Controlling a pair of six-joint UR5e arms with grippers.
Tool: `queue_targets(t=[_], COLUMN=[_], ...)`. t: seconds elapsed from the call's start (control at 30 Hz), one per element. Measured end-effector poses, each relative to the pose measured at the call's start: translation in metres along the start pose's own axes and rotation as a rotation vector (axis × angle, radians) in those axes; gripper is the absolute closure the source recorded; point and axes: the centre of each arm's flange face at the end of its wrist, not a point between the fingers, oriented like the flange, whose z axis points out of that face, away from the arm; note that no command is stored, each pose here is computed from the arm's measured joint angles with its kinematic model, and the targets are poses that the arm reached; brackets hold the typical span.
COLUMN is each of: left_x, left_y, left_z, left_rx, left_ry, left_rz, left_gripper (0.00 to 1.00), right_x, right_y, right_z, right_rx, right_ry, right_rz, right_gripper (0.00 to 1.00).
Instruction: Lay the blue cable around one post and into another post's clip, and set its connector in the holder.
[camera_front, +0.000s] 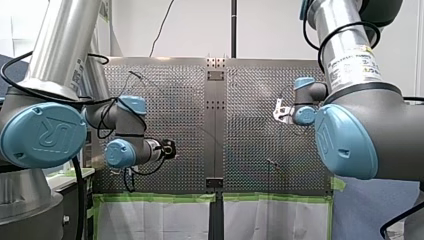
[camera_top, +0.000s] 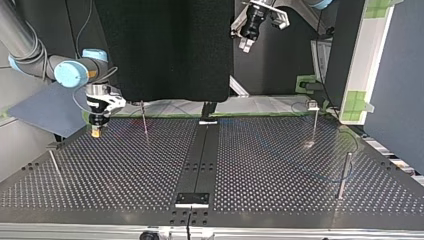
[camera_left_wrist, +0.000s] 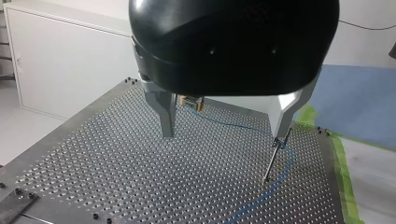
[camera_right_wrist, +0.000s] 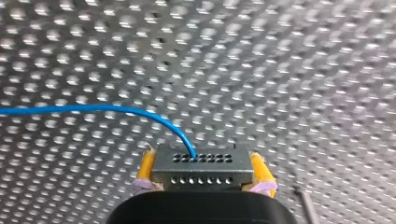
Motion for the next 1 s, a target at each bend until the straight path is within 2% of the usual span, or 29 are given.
queue_targets(t=[0.3, 0.47, 0.8, 1.0], left_x=[0.000, 0.000, 0.000, 0.001], left_y=[0.000, 0.000, 0.000, 0.000], left_z=[0.000, 0.000, 0.000, 0.000], left_rx=[-0.002, -0.002, -0.002, -0.002], left_ry=[0.000, -0.001, 0.005, 0.009], left_rz=[-0.001, -0.001, 0.001, 0.002], left_gripper=[0.00, 0.00, 0.00, 0.00], right_x=[0.048, 0.056, 0.053, 0.057], right_y=[0.005, 0.013, 0.033, 0.045], right_z=[-0.008, -0.014, -0.015, -0.012], right_rx=[-0.010, -0.022, -0.049, -0.039], right_ry=[0.060, 0.076, 0.074, 0.071], right_rz=[-0.018, -0.021, -0.015, -0.005], right_gripper=[1.00, 1.00, 1.00, 1.00])
